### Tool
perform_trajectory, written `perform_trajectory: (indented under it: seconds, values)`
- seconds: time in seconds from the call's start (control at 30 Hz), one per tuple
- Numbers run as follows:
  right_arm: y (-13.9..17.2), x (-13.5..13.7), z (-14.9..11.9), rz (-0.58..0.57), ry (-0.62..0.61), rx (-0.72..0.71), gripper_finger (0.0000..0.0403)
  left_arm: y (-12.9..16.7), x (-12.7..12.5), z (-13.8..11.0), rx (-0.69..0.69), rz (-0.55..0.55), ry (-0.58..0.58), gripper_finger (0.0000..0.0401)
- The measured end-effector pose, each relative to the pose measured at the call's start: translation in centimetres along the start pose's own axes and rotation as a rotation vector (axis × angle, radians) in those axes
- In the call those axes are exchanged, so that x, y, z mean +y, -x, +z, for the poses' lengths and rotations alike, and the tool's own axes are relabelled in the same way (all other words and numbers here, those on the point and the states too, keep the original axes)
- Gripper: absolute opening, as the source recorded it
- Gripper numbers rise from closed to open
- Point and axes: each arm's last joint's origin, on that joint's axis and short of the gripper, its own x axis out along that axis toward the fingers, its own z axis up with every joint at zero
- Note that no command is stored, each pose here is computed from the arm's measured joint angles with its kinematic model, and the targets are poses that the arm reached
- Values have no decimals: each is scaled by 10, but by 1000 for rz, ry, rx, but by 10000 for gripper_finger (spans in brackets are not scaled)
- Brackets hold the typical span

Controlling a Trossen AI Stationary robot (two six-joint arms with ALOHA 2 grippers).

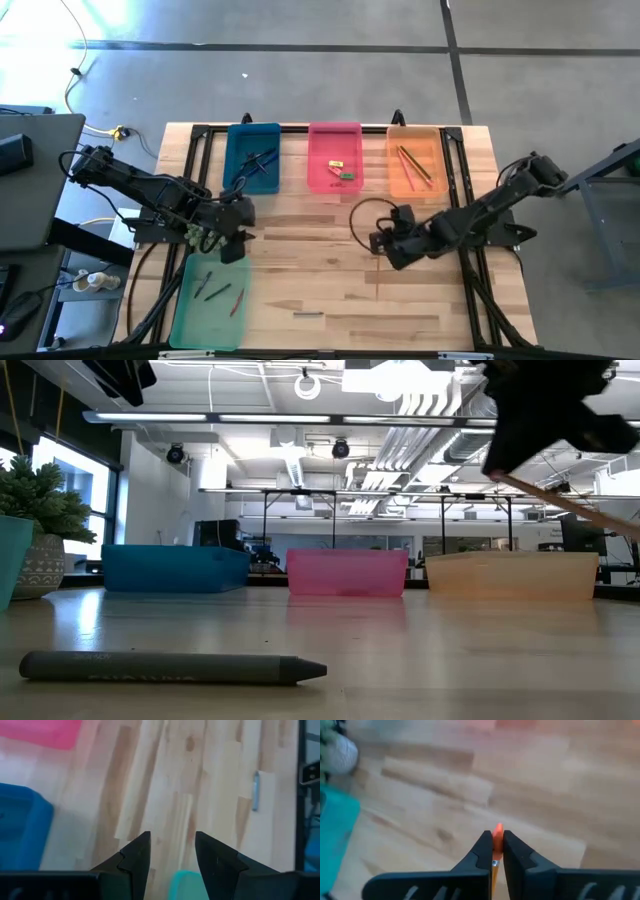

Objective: Sort crayons/erasers/pens/pencils in bins
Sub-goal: Put the yellow pencil into the orange bin

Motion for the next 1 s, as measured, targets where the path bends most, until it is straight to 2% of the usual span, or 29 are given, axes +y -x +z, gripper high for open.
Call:
perform_trajectory:
  seconds: [0.23, 0.43, 0.57, 1.0]
  values:
    - [6, 15, 48, -72, 96, -142, 3, 0, 3, 2, -53, 87, 1, 173]
    - [13, 22, 99, -166, 230, -192, 3, -2, 12, 7, -53, 117, -4, 188]
    - [17, 22, 134, -207, 314, -198, 3, -3, 23, 14, -76, 146, 55, 187]
    - [35, 1, 233, -288, 512, -221, 3, -5, 49, 29, -143, 201, 164, 186]
